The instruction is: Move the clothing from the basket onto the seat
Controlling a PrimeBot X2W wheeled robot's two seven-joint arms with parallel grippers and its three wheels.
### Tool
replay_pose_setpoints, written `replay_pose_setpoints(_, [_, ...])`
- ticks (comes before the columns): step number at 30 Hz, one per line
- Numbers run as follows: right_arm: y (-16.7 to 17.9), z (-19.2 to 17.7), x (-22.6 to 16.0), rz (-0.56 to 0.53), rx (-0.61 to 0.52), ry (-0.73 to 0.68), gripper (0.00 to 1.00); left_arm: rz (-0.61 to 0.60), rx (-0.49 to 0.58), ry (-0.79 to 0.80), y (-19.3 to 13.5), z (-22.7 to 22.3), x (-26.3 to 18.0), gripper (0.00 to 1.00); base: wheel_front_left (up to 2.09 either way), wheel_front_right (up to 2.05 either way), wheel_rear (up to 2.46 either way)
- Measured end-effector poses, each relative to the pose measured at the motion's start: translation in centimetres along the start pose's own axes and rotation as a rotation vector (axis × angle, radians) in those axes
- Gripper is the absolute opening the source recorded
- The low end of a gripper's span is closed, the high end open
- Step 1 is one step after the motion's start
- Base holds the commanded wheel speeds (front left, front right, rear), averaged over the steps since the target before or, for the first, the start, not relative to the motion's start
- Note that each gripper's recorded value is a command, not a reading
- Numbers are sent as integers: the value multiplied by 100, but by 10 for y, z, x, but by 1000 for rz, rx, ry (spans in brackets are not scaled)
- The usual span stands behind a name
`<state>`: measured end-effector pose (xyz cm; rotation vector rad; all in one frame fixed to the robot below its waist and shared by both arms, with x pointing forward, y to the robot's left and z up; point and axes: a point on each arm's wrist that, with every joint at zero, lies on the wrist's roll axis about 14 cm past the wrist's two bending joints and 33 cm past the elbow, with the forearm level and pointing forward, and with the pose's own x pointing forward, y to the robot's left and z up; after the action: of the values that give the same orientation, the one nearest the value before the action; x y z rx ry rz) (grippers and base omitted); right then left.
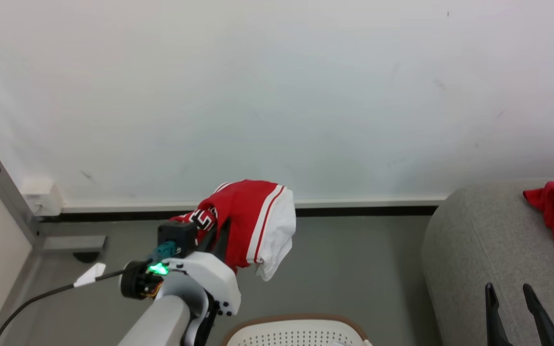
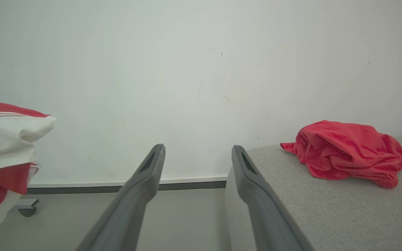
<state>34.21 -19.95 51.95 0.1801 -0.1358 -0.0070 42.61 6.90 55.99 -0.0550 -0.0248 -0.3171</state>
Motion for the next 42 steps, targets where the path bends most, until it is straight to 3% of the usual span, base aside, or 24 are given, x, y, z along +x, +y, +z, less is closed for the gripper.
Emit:
replay_pose_setpoints(12, [9, 6, -12, 30, -11, -19, 100, 28, 14, -45, 5, 26, -29, 0, 0, 0, 0])
replay_pose_setpoints(17, [27, 5, -9, 91, -66, -14, 100, 22, 5, -46, 2, 28, -31, 0, 0, 0, 0])
replay_pose_setpoints(22, [65, 11, 0, 219, -118, -33, 100, 5, 1, -46, -5, 29, -32, 0, 0, 0, 0])
replay_pose_setpoints(34, [200, 3, 14, 672, -243, -19, 100, -37, 6, -34, -18, 30, -29, 0, 0, 0, 0])
replay_pose_setpoints(42, [240, -18, 17, 827, -345, 27, 100, -63, 6, -32, -28, 31, -30, 0, 0, 0, 0])
